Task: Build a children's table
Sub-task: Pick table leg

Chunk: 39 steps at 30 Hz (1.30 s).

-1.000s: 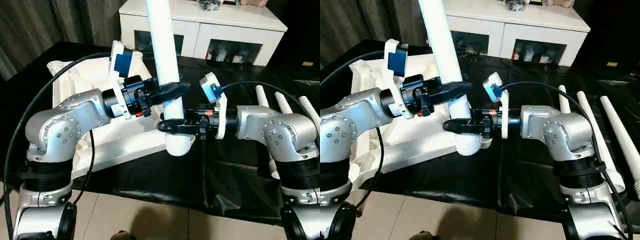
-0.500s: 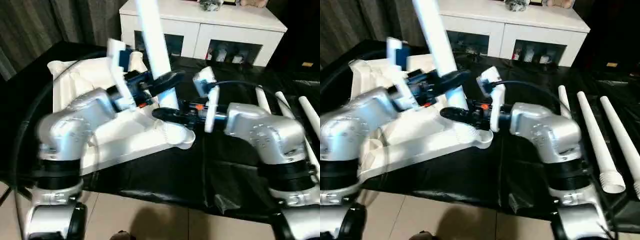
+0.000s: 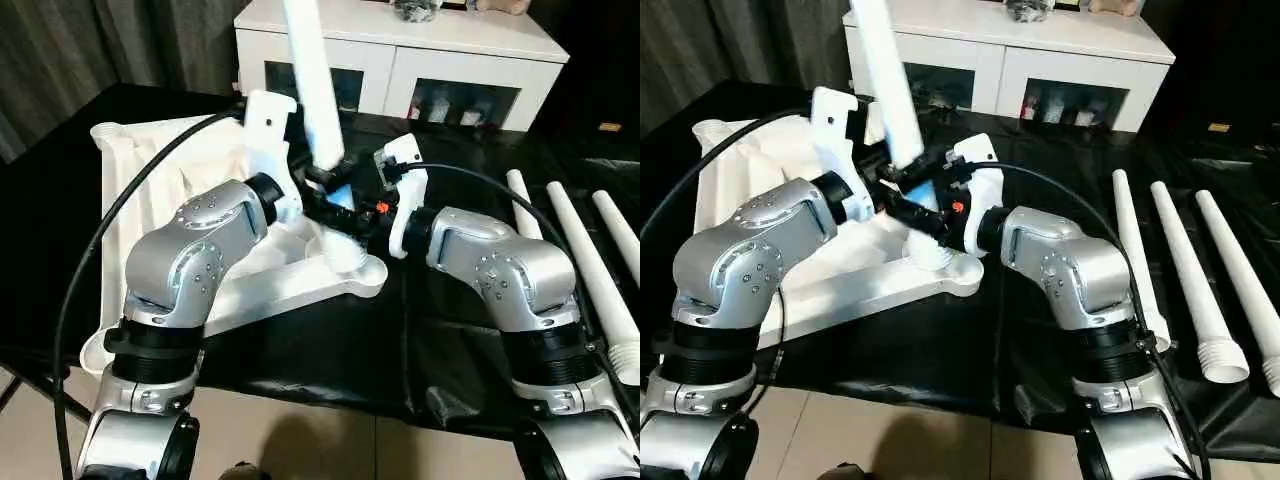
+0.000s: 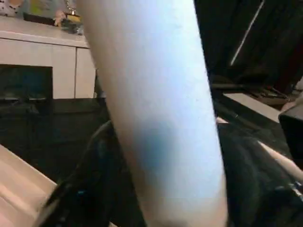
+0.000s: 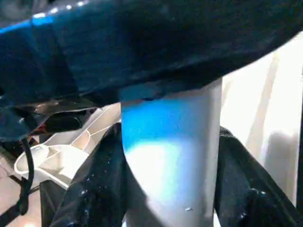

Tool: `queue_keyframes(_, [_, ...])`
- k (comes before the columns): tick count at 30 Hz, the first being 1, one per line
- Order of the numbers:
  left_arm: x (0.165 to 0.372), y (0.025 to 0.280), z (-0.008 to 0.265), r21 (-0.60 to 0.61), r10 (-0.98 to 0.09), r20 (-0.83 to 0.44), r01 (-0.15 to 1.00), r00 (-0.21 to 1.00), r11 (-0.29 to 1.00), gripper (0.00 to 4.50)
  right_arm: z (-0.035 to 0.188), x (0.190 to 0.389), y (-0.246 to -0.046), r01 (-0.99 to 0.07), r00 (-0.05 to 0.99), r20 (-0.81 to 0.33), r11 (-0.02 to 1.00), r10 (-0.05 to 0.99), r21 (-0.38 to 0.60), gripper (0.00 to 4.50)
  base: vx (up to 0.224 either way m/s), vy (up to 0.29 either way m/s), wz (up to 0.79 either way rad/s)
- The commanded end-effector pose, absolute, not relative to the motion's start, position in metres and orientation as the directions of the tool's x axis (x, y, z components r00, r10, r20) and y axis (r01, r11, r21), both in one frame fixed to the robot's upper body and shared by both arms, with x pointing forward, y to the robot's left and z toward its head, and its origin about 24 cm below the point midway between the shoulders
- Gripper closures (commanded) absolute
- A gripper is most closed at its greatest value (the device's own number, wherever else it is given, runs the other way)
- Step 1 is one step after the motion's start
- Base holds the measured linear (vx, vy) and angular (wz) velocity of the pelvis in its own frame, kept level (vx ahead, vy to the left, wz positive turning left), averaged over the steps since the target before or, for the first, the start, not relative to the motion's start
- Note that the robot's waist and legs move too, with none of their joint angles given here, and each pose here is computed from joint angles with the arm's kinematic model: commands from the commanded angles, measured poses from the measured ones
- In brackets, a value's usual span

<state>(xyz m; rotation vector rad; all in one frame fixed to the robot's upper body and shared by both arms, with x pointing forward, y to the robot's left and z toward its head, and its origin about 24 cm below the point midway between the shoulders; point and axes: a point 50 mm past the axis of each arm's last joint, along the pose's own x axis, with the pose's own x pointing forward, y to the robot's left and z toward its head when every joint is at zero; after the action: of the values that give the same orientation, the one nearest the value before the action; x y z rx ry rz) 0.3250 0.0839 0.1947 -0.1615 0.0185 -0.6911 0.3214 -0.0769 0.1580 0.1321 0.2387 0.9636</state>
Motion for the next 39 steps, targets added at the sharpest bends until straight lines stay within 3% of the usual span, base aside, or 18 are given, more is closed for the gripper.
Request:
queue_keyframes(1, [0.329, 0.087, 0.201, -0.147, -0.611, 0.052, 0.611, 0.79, 0.778, 1.74, 0.162, 0.322, -0.078, -0.794, 0.562, -0.124, 0.575, 0.818, 0.195, 2.61, 0.0, 0.0, 0.0])
queue_keyframes(9, [0.325, 0.084, 0.202, -0.195, -0.633, 0.083, 0.635, 0.77, 0.747, 2.17, 0.161, 0.323, -0.079, -0.787, 0.577, -0.13, 0.591, 0.806, 0.173, 2.61, 0.0, 0.0, 0.0])
queue_keyframes(13, [0.32, 0.081, 0.204, -0.181, -0.683, 0.104, 0.689, 0.723, 0.702, 2.34, 0.164, 0.326, -0.08, -0.784, 0.6, -0.118, 0.611, 0.792, 0.11, 2.61, 0.0, 0.0, 0.0])
queue_keyframes(15, [0.312, 0.079, 0.203, -0.116, -0.754, 0.119, 0.763, 0.646, 0.635, 2.42, 0.165, 0.324, -0.082, -0.806, 0.557, -0.094, 0.565, 0.825, 0.177, 2.61, 0.0, 0.0, 0.0])
queue_keyframes(17, [0.306, 0.078, 0.202, -0.068, -0.799, 0.125, 0.809, 0.588, 0.584, 2.45, 0.166, 0.324, -0.086, -0.807, 0.535, -0.084, 0.538, 0.841, 0.244, 2.05, 0.0, 0.0, 0.0])
queue_keyframes(22, [0.293, 0.076, 0.203, -0.023, -0.875, 0.147, 0.886, 0.461, 0.462, 2.55, 0.168, 0.322, -0.095, -0.829, 0.475, -0.094, 0.481, 0.875, 0.285, 1.58, 0.0, 0.0, 0.0])
queue_keyframes(32, [0.29, 0.079, 0.202, -0.034, -0.909, 0.167, 0.924, 0.381, 0.381, 2.59, 0.169, 0.316, -0.108, -0.876, 0.379, -0.155, 0.407, 0.913, 0.259, 1.38, 0.0, 0.0, 0.0])
queue_keyframes(39, [0.291, 0.084, 0.198, -0.064, -0.915, 0.152, 0.927, 0.375, 0.369, 2.59, 0.174, 0.314, -0.113, -0.909, 0.355, -0.167, 0.381, 0.92, 0.167, 1.38, 0.0, 0.0, 0.0])
